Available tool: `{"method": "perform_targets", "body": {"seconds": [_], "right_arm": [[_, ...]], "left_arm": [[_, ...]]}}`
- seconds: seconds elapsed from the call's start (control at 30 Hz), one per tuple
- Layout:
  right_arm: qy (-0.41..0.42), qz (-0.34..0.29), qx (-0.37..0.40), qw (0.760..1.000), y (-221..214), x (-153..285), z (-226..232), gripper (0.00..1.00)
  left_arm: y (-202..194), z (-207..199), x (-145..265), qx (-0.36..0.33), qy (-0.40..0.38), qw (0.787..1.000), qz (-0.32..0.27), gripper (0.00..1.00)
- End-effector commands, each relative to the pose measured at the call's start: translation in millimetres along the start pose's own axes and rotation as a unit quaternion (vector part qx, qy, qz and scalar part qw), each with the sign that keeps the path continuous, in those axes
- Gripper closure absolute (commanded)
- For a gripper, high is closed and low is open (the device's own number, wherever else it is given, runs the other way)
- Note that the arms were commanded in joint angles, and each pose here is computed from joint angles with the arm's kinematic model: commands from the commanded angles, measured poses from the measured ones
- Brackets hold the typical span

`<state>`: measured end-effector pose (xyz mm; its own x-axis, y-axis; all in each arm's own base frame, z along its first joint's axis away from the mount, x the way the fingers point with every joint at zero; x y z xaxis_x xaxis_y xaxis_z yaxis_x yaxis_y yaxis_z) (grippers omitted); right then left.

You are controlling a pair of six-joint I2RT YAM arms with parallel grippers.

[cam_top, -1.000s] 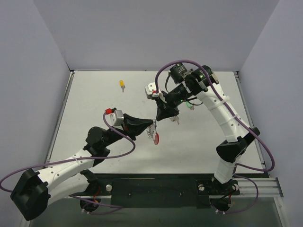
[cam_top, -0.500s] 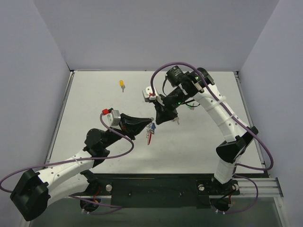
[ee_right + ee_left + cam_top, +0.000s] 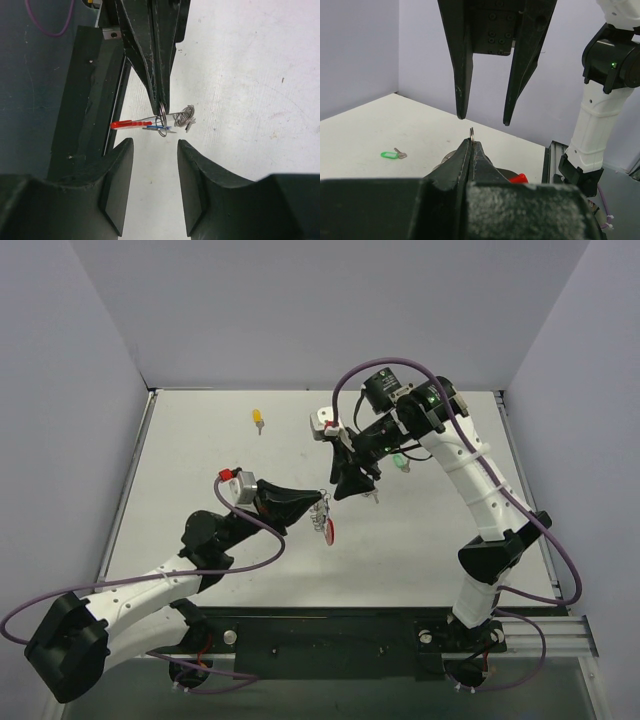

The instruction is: Put the keys on the keyring

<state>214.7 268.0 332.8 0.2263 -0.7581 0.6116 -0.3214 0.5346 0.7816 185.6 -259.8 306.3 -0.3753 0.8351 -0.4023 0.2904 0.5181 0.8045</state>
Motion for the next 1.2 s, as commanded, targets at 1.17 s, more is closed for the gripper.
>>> {"method": "perform_targets", "body": {"seconds": [1.17], "right_arm": [[0.051, -0.006, -0.033, 0.998, 6, -20, 16, 1.0]], "left_arm": [[21, -15, -5, -0.005, -0.033, 0.999, -0.039, 1.0]]}}
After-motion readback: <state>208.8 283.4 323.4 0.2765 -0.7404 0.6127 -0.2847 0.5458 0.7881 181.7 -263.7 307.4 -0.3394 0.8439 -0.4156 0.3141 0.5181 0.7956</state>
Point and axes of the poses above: each gripper's point midway between its finger pads, its own x axis back along the fingers, its own z axis along the line the jaws close on, y = z × x, the point moved 3 cm from there along x, back along the fingers, and after that the axes turned 15 degrees about x, right-handed, at the moved point
